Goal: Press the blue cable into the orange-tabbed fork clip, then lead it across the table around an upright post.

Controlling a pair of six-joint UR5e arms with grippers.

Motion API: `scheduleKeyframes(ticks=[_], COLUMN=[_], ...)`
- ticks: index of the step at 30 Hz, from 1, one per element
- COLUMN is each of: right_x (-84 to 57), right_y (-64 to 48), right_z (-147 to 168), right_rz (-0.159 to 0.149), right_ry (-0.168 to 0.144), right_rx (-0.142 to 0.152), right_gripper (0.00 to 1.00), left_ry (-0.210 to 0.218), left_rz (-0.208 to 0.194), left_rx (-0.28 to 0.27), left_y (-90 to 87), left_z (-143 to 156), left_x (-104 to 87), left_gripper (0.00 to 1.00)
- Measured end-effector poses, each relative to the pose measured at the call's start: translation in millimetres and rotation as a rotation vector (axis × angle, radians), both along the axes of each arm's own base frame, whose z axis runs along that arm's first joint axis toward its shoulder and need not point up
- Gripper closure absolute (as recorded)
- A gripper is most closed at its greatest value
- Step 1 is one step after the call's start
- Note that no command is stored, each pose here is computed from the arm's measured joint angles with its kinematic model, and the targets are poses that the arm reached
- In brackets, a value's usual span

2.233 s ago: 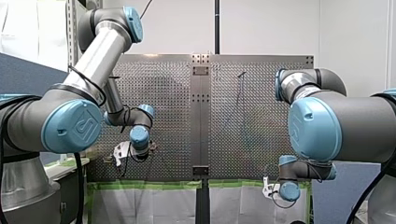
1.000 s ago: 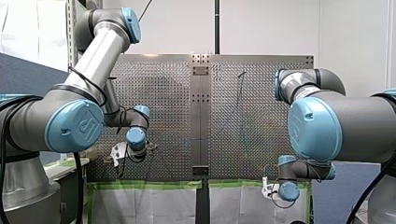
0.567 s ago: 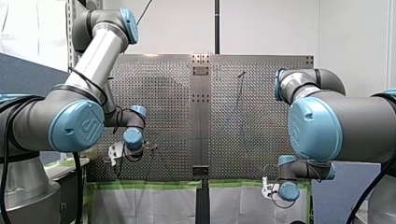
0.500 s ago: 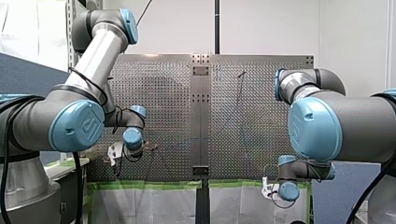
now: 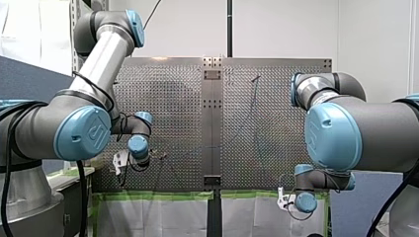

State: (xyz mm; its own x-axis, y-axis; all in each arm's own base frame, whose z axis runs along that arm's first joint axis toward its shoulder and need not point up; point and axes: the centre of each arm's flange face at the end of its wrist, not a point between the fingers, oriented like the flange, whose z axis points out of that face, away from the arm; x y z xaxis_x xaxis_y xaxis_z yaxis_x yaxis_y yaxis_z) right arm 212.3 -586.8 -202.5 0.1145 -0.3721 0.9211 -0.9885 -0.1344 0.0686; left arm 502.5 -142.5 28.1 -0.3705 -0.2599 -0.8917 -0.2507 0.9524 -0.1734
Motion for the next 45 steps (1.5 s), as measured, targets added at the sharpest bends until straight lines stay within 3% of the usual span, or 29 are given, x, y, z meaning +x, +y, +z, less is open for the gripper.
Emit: scheduleKeyframes(ticks=[16,33,45], right_x=[-2.2,-3.3,-10.3], right_y=[-2.7,-6.6,-9.8], right_z=[1,2,3], right_rz=[-0.004,-0.009,-0.024], right_ry=[0.000,-0.002,-0.011], right_rx=[-0.004,-0.011,-0.011], right_gripper=[1.00,1.00,1.00], left_ry=[-0.019,-0.063,-0.137], left_rz=[-0.073,-0.071,-0.094], left_rx=[-0.030,-0.046,-0.085], left_y=[-11.1,-7.2,-17.6], left_z=[3,9,20], left_x=[6.6,19.9,37.1], left_gripper=[1.00,1.00,1.00])
